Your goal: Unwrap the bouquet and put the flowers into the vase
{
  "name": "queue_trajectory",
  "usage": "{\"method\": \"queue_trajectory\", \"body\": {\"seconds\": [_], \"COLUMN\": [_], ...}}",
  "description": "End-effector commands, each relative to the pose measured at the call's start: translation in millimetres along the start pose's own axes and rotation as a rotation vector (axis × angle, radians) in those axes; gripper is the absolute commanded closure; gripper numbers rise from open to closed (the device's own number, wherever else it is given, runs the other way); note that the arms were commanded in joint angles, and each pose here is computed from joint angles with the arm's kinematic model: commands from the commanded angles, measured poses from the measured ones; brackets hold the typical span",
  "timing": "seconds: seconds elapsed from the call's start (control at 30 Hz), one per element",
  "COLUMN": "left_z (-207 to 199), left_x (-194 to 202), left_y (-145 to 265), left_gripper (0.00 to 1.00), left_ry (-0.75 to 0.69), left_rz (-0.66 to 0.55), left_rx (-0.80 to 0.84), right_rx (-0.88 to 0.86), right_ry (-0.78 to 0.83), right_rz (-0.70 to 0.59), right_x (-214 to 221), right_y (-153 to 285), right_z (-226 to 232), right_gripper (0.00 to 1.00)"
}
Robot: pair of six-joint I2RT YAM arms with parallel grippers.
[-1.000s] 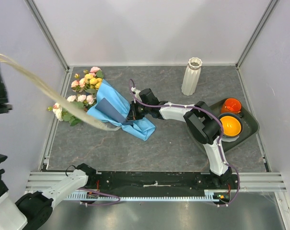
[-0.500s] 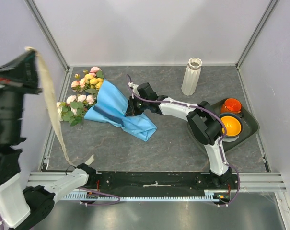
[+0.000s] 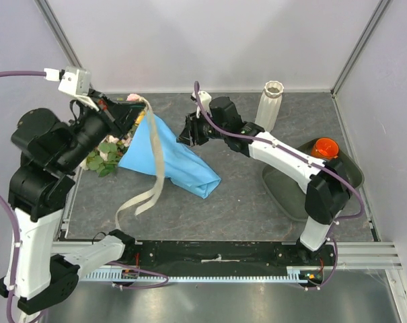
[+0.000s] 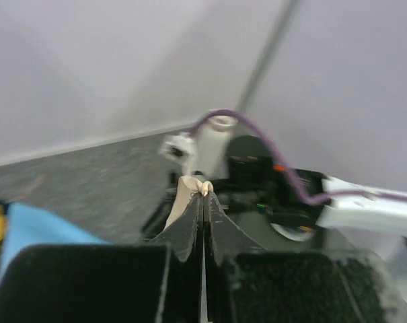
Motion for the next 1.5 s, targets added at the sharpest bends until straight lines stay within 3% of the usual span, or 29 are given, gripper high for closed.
{"method": "queue_trajectory", "body": {"seconds": [0.0,0.07,0.17,0.33,0.47,0.7,0.97,1.27,1.47], "left_z": [-68,-94,-106,-111,-122,-148,-197,-144,-108], "left_x": [-11,-15,-19,-21,-7,44,120,241,314], "left_y": [48,63,67,38,-4,-85,-100,-110,-117], "left_gripper": [0.98,0.98,0.98,0.98,0.98,0.98,0.98,0.98,0.98], "left_ry": [0.082,0.115,0.173,0.239,0.304,0.395,0.402,0.417,0.372], "left_rz": [0.124,0.225,0.244,0.265,0.303,0.403,0.527,0.717,0.836], "left_rx": [0.589,0.89,1.074,1.127,1.15,1.057,1.006,0.659,0.442], "right_rx": [0.13,0.204,0.322,0.579,0.675,0.753,0.856,0.916,0.898], "right_ry": [-0.012,-0.03,-0.058,-0.09,-0.096,-0.101,-0.127,-0.149,-0.086], "right_rz": [0.025,-0.009,-0.049,-0.12,-0.167,-0.229,-0.273,-0.38,-0.333], "right_x": [12,5,2,4,11,19,39,49,55], "right_y": [18,35,64,125,166,223,264,300,285], "right_z": [-23,-35,-47,-56,-51,-31,-23,-12,-21], "right_gripper": [0.5,0.5,0.5,0.5,0.5,0.5,0.49,0.49,0.48]}}
Point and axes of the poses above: each gripper's point midway between its finger pads, its own y axis back along the fingers, its own z axis along the line the jaws close on, x = y × z, the point moved 8 cm from there along y, back along the fingers, and after that the axes turned 11 degrees about y, right-handed, at the moved point
